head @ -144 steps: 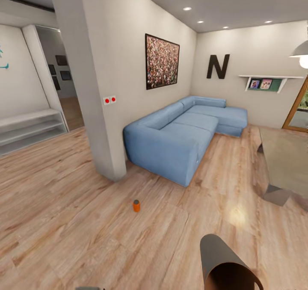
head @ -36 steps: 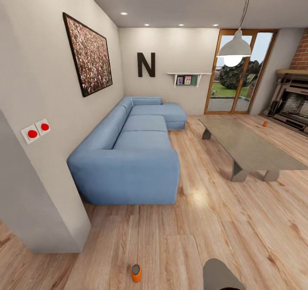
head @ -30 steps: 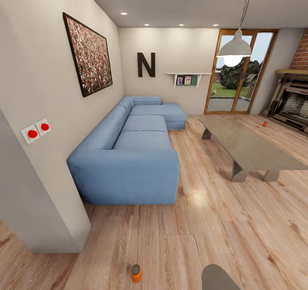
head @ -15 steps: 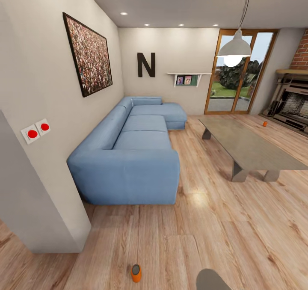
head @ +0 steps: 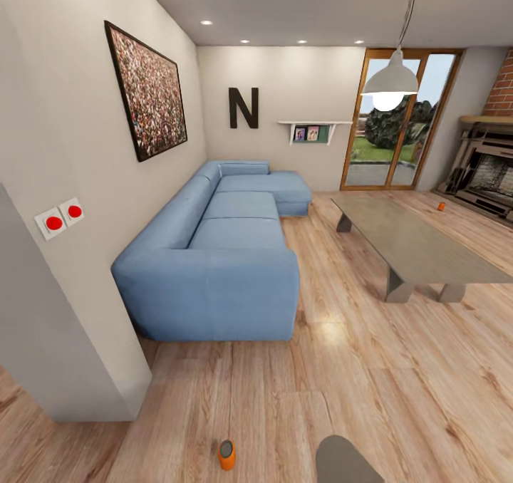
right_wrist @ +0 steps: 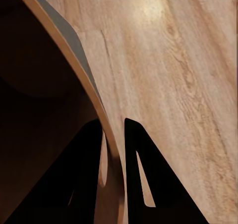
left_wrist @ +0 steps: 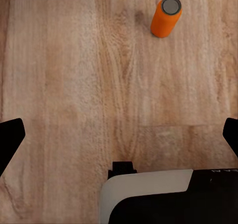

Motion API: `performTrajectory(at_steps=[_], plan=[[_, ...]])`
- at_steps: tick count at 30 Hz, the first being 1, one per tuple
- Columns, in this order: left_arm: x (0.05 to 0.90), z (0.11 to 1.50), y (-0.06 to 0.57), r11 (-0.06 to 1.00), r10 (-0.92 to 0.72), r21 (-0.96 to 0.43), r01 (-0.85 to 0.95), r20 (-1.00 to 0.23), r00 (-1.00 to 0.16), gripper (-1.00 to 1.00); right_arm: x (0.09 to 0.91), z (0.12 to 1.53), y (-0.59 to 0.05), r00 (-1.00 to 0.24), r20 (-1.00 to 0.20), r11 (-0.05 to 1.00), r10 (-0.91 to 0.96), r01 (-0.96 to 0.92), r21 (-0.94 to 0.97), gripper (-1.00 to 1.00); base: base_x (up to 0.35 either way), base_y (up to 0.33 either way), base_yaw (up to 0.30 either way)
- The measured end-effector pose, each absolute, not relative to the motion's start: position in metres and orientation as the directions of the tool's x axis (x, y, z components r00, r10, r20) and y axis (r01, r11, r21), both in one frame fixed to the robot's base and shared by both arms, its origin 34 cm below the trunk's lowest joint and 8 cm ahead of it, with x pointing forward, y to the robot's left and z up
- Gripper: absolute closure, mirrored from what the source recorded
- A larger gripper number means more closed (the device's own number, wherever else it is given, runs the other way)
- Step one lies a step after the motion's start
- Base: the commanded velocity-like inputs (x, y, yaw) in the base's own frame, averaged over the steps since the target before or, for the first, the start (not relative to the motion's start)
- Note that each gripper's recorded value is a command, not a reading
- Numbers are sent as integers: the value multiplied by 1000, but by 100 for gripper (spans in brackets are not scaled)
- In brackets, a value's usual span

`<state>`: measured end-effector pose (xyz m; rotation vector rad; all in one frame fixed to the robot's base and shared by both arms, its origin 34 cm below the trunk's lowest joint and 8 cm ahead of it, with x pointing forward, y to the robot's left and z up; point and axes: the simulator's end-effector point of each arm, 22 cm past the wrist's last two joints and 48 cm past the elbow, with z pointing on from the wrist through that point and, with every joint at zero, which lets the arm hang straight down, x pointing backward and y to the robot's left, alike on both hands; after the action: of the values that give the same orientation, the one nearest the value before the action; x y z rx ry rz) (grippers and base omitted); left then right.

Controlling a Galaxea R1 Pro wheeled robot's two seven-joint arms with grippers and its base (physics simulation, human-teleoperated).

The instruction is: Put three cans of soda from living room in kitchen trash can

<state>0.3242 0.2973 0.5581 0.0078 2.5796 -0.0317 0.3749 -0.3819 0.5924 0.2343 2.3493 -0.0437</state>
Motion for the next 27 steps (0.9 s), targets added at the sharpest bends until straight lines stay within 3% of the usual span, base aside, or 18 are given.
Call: performTrajectory(at_steps=[12, 20, 27], plan=[[323, 558, 297, 1000, -2, -24, 13, -531, -847, -100, 410, 615, -391, -634, -765, 989, 117, 144, 32, 100, 0, 0, 0], [330, 560, 295, 999, -5, -30, 13, -541, -841, -100, 469, 661, -384, -516, -853, 997, 77, 62, 52, 100, 0, 0, 0], [400, 584, 293, 999, 2, -29, 26, -634, -773, -100, 498, 688, -383, -450, -891, 998, 58, 36, 47, 100, 0, 0, 0]])
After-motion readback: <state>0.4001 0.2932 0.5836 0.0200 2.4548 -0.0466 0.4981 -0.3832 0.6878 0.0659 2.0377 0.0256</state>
